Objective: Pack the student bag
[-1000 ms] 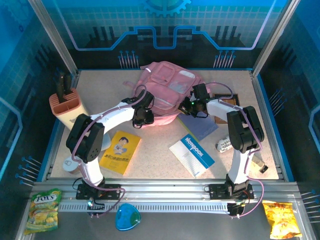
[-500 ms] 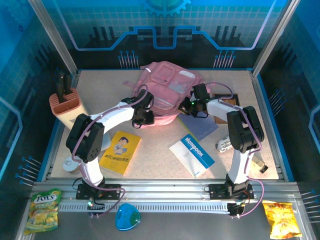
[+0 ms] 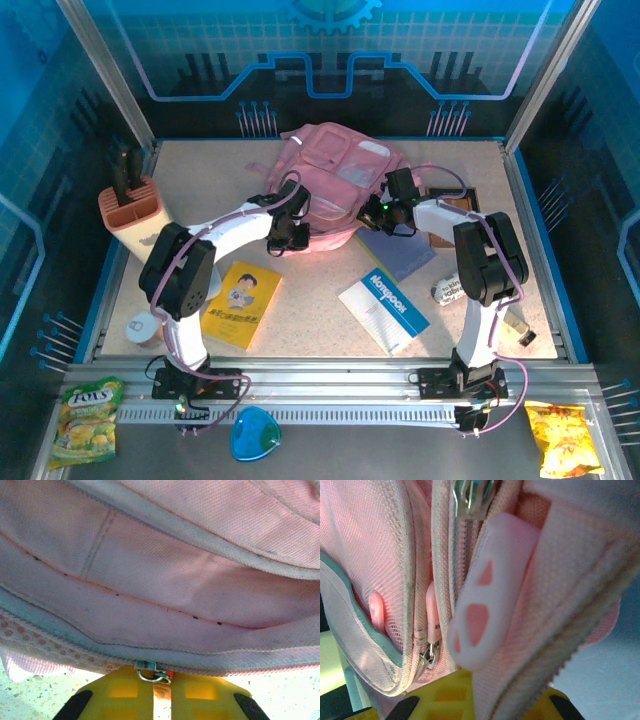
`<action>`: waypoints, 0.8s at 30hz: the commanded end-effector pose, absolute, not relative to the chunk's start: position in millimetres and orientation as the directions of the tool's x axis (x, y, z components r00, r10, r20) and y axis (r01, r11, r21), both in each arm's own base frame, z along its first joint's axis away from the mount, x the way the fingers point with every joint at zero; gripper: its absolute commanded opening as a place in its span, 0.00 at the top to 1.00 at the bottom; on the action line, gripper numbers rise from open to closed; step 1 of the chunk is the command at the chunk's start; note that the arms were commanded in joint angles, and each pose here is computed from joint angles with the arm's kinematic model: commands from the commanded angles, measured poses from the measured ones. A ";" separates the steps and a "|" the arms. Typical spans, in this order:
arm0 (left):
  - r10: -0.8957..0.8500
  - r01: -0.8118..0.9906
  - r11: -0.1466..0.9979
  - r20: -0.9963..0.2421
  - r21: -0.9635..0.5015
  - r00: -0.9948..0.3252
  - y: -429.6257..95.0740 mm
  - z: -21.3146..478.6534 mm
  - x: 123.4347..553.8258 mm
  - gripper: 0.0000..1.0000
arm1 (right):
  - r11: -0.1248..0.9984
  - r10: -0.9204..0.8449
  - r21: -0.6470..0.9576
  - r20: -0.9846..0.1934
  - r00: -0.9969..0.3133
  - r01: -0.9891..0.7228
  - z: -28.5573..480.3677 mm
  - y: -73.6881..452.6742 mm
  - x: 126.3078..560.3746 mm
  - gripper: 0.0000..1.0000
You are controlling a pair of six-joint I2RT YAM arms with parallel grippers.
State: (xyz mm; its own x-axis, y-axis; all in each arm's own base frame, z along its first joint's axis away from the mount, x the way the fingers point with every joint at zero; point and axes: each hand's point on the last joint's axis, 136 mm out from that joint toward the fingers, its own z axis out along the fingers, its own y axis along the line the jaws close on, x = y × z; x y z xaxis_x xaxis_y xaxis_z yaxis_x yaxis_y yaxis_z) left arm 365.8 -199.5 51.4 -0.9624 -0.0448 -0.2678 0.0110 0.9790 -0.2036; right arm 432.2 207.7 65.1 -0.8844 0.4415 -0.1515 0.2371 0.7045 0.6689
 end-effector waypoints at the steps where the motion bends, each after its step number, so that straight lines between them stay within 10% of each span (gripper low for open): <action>1: -0.027 0.033 0.979 -0.291 -0.200 -0.956 -196.7 62.0 361.8 0.95 | 0.693 0.465 0.701 -0.256 -0.848 0.169 94.4 199.2 453.5 0.91; 15: -0.029 0.060 0.881 -0.180 -0.469 -0.983 -225.6 76.7 301.2 1.00 | 0.668 0.480 0.725 -0.251 -0.840 0.165 95.2 175.1 452.7 0.87; 24: -0.025 0.068 0.853 -0.171 -0.518 -0.985 -252.1 76.7 305.9 1.00 | 0.638 0.589 0.700 -0.177 -0.789 0.320 104.2 153.4 421.1 0.40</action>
State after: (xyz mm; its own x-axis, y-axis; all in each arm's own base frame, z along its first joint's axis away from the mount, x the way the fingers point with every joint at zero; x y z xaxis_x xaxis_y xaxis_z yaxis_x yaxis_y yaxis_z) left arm 309.2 -234.9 70.1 -0.9794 -0.0366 -0.1984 0.0618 0.8815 -0.4680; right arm 439.1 151.8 85.4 -0.8142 0.5489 -0.1893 0.2760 0.6527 0.7055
